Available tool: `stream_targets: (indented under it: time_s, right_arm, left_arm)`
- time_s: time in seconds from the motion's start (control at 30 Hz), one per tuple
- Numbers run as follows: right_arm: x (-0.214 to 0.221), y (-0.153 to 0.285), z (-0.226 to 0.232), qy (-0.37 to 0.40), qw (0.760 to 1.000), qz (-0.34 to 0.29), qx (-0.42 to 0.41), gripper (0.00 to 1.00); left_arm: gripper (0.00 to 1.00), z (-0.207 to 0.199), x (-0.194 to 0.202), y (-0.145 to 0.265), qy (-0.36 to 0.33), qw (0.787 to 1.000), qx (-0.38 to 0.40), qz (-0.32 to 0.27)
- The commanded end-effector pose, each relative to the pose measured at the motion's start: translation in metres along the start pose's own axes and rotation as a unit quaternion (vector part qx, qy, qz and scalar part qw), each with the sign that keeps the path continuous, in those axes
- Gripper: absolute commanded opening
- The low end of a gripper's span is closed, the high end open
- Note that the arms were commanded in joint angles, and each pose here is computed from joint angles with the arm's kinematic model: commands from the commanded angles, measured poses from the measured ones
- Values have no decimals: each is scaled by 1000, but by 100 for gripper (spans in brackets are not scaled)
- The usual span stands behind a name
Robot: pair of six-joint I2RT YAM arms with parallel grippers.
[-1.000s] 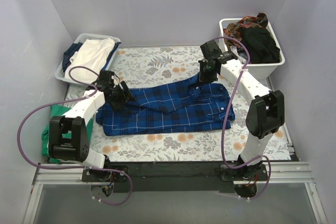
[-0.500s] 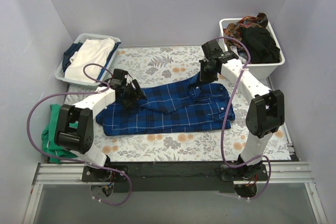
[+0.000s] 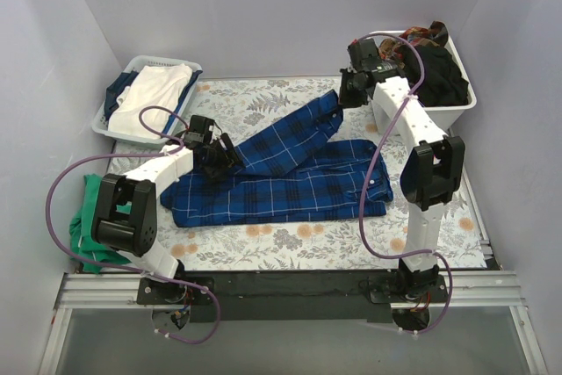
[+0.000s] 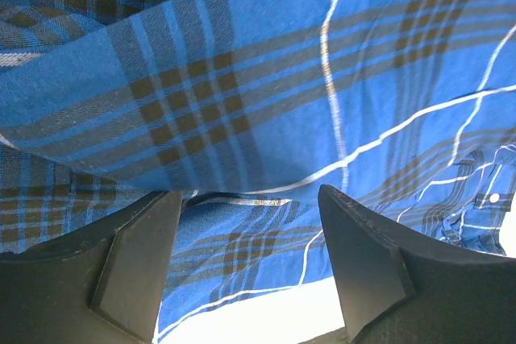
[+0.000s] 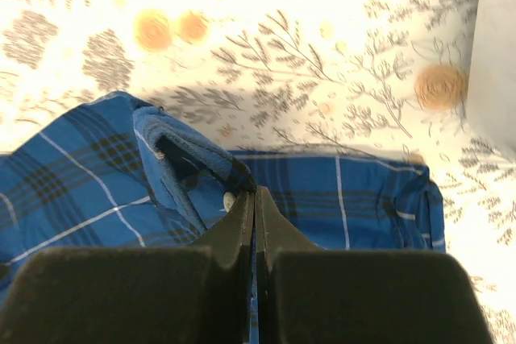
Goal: Fold and stack the long sleeve shirts
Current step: Fold the shirt
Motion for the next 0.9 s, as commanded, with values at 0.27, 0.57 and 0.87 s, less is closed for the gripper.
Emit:
stream_targets:
  time_s: [0.27,0.57,0.87]
  right_arm:
    - [15,9,7,8,998,15,-54,1]
    - [25,7,7,2,998,28,-62,1]
    - [25,8,9,1,997,29,-65,1]
  left_arm:
    - [67,-16,-18,5,-1,999,14,-28]
    - [64,-34,-19,-4,7,999,45,-5]
    - [60,-51,8,4,17,999,35,18]
Point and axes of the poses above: each gripper's point midway between its finger pads, its own y axis back along the fingers, its own z axis along the line the jaws close on, x = y × z, the point moved 5 cm from there along y, back along the fingers, and after that the axes turned 7 degrees about -y, right-handed, at the moved point
